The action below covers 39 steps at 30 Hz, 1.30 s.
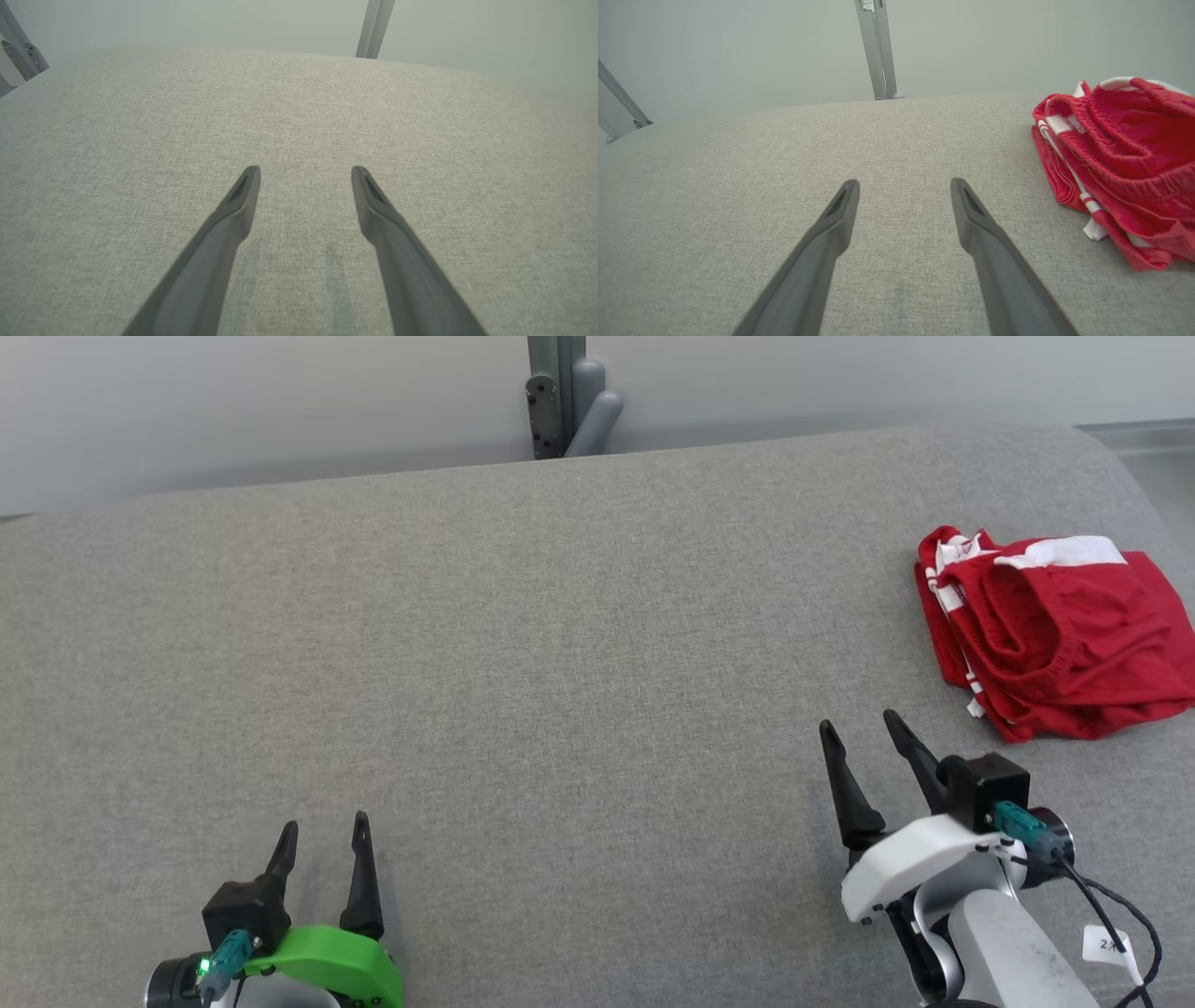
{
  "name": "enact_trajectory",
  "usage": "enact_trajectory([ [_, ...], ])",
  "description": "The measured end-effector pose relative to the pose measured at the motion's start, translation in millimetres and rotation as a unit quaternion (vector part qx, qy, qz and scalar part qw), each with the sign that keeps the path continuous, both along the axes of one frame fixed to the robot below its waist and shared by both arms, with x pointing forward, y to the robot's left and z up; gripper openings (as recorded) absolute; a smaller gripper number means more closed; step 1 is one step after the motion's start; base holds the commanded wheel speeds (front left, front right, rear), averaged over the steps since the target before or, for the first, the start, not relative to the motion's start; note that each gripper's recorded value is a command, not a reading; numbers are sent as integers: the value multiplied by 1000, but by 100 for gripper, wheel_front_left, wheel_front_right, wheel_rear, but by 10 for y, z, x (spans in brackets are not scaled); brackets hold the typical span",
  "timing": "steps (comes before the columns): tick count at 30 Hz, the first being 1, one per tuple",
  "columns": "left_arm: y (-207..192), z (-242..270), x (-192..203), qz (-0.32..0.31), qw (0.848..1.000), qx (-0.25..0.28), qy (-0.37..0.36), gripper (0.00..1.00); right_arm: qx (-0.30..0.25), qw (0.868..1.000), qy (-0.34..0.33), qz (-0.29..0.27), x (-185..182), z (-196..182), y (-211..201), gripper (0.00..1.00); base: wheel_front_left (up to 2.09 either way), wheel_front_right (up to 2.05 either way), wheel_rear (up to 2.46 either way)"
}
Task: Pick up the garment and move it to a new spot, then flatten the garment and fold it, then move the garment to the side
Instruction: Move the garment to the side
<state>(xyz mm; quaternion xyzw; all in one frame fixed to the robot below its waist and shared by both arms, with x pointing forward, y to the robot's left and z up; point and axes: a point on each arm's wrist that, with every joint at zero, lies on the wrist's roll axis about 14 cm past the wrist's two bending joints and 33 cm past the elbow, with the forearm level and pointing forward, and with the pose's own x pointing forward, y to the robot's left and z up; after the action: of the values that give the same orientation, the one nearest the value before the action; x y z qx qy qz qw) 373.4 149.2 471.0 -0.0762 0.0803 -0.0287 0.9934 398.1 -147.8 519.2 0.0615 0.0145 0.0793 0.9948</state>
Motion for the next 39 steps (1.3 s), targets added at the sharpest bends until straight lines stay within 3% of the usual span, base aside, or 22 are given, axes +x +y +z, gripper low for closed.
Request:
enact_trajectory([
  [16,323,240,-289,48,998,0,-36,100,1,1000,-27,14,-236,155,140,100,0,0,0],
  [39,203,246,-273,26,999,-19,-37,100,-20,999,-24,8,-334,111,75,100,0,0,0],
])
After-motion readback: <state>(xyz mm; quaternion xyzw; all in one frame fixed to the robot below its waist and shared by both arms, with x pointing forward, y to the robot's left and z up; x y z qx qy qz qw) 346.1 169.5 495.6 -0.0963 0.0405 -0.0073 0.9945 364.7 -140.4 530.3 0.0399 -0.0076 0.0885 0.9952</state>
